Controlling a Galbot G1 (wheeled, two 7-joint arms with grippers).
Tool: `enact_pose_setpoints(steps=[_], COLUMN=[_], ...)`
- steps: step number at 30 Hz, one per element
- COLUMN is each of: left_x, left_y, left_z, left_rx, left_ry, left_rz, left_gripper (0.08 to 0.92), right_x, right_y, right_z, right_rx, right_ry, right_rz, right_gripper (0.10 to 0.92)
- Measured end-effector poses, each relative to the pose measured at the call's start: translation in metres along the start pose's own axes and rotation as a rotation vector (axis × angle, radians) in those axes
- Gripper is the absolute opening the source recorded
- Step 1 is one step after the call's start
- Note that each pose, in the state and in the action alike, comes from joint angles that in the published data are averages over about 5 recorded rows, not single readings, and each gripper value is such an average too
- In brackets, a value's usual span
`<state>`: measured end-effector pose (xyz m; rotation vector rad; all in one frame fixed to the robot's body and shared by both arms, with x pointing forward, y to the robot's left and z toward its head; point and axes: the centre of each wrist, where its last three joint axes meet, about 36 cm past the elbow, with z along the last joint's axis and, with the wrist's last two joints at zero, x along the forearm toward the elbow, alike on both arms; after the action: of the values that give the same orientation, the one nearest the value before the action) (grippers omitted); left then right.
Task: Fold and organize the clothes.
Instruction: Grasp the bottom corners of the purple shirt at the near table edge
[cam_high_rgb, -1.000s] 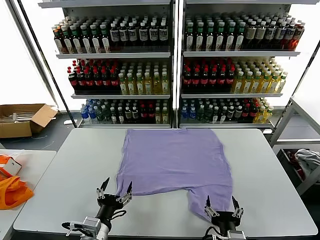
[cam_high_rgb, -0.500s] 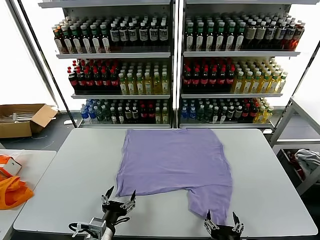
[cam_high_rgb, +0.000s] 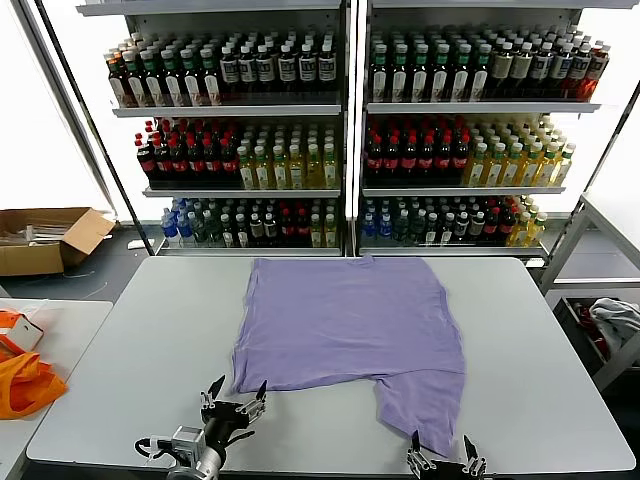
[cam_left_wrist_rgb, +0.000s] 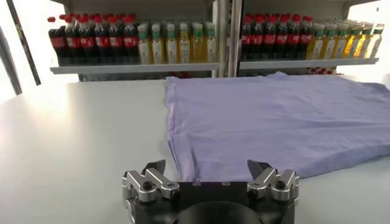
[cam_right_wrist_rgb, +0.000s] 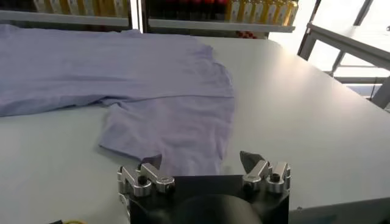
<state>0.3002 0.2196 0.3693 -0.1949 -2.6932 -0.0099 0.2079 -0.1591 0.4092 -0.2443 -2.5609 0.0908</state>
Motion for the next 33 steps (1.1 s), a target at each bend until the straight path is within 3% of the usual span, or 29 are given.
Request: enact_pose_setpoints(steps=[4, 25, 29, 33], left_x=[-0.002, 0.001, 0.001, 0.002], left_y=[0.0, -0.005, -0.006, -0.009], left_z=[0.005, 0.013, 0.013, 0.011], left_rx=[0.004, -0.001, -0.004, -0.001], left_ry=[0.016, 0.035, 0.028, 0.015], left_rz=[0.001, 0.018, 0.015, 0.016], left_gripper=[0.736, 0.136, 0.086, 0.084], right_x=[-0.001, -0.005, -0.007, -0.011], right_y=[0.0, 0.0, -0.001, -0.001], right_z=[0.003, 0.01, 0.008, 0.005], right_rx=[-0.002, 0.0, -0.008, -0.023], right_ry=[0.003, -0.027, -0.044, -0.071], right_rz=[0.003, -0.008, -0.012, -0.019], right_gripper=[0.766, 0.165, 0.108, 0.107])
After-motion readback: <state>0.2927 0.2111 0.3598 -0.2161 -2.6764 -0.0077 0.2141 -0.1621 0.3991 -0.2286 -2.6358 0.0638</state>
